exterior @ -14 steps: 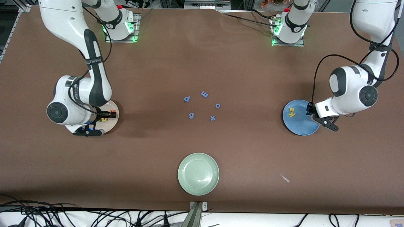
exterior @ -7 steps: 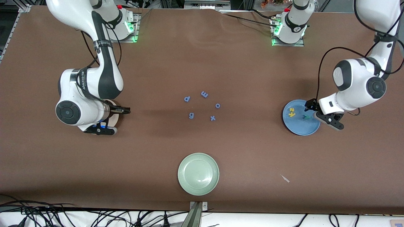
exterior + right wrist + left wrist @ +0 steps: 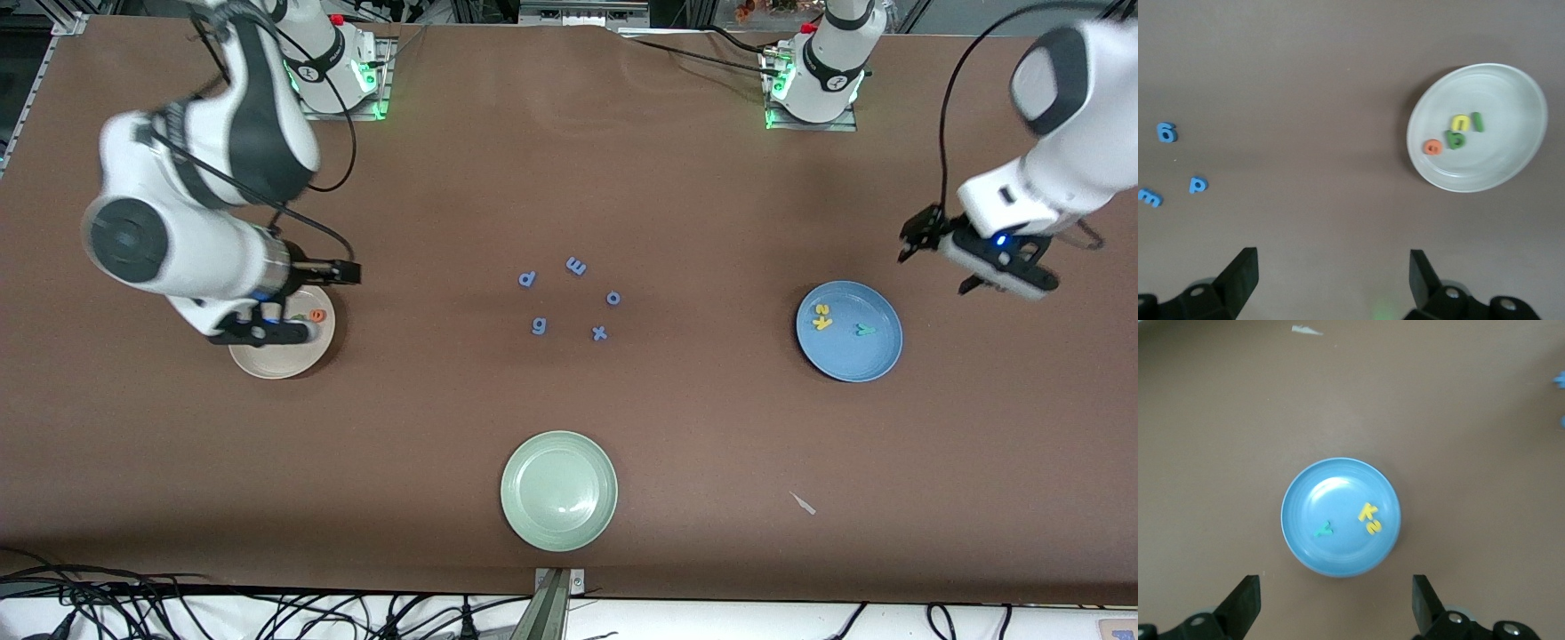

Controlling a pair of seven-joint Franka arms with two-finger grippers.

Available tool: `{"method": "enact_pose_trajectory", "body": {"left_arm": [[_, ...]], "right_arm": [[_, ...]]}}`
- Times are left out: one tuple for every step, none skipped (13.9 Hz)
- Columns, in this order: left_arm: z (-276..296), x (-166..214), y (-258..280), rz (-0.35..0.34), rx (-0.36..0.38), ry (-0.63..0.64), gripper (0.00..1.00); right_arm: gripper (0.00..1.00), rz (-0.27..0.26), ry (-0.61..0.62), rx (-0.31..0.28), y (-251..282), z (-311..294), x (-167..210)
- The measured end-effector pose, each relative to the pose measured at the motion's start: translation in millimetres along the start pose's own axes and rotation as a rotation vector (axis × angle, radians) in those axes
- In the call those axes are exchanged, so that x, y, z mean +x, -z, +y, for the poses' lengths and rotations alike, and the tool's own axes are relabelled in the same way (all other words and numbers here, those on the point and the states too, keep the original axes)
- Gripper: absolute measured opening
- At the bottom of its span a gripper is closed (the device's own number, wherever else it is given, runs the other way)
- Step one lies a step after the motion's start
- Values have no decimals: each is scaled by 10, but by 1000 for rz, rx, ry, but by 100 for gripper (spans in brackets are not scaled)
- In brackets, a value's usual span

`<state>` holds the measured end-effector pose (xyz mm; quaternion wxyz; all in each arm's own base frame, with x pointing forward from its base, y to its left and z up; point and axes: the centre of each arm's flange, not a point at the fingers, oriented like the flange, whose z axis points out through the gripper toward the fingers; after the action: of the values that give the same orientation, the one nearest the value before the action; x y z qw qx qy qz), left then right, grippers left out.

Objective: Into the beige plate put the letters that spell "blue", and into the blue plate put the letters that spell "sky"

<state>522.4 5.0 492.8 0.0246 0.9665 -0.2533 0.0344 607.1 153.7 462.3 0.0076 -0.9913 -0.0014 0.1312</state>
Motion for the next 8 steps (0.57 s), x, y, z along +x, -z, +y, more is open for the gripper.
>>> {"method": "enact_pose_trajectory", "body": {"left_arm": [[94, -44, 302, -19, -6, 14, 100], [194, -80, 611, -46, -3, 39, 100], [329, -90, 885, -78, 17, 71, 100], [521, -74, 1118, -110, 56, 112, 100], [748, -42, 1286, -128, 96, 157, 100], [948, -23, 1390, -135, 122, 201, 100], [1036, -27, 1445, -134, 130, 243, 100], [981, -56, 1472, -128, 122, 282, 100]], "right_arm": [[100, 20, -5, -9, 176, 175, -107], [100, 33, -10, -19, 357, 338, -244], [100, 35, -13, -29, 525, 457, -406], [100, 29, -15, -38, 670, 539, -572], [100, 31, -19, -40, 796, 614, -704], [100, 43, -30, -35, 904, 710, -790], [100, 59, -44, -27, 997, 822, -848], [100, 76, -59, -20, 1074, 925, -891]]}}
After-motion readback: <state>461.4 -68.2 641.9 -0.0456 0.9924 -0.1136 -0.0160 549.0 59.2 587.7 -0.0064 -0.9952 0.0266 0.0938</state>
